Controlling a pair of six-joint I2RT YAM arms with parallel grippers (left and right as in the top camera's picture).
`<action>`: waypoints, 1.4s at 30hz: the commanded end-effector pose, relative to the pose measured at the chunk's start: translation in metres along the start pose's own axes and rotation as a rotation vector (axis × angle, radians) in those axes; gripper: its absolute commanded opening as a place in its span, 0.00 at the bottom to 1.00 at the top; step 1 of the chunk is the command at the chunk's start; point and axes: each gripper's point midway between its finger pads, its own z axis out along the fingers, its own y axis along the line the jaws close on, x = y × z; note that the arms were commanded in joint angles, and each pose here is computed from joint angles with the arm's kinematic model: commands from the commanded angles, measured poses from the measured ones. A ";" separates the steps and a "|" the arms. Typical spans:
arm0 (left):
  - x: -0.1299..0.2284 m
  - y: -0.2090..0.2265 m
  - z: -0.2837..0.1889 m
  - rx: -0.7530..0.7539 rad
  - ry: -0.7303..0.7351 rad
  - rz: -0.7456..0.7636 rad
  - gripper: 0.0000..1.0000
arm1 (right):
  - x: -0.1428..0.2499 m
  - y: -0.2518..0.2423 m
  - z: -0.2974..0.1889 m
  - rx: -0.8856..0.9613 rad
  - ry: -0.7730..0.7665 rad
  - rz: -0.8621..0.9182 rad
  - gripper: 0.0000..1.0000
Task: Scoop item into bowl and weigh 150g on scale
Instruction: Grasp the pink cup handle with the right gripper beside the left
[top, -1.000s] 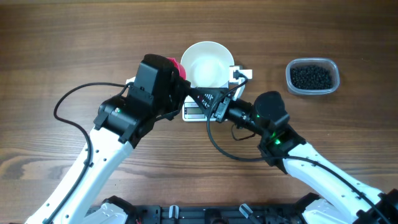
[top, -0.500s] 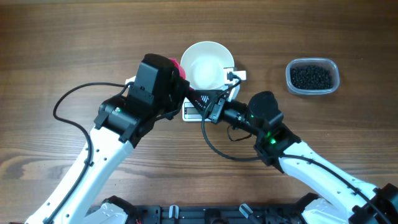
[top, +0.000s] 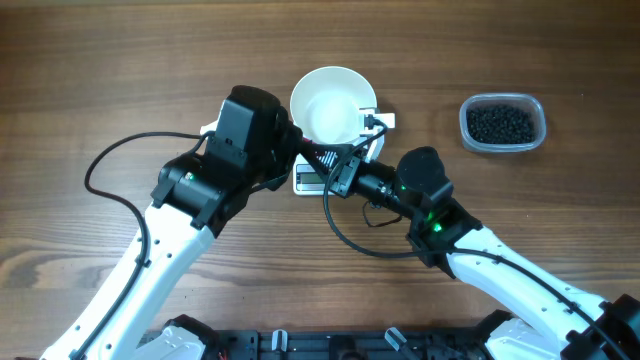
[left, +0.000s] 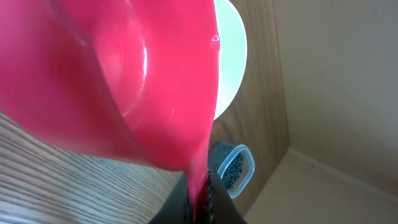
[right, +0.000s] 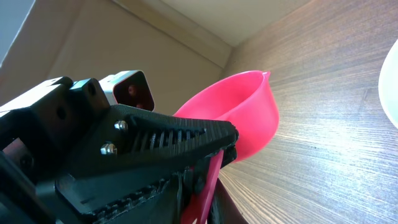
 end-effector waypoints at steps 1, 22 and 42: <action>0.006 -0.001 0.000 -0.003 0.024 0.013 0.48 | -0.001 0.002 0.004 0.010 0.009 -0.047 0.05; 0.007 -0.018 -0.004 0.082 0.076 0.295 0.73 | -0.008 0.023 -0.011 -0.014 -0.009 -0.240 0.05; -0.002 -0.020 -0.001 0.080 0.026 0.268 0.04 | 0.002 0.021 -0.011 -0.013 0.042 -0.183 0.45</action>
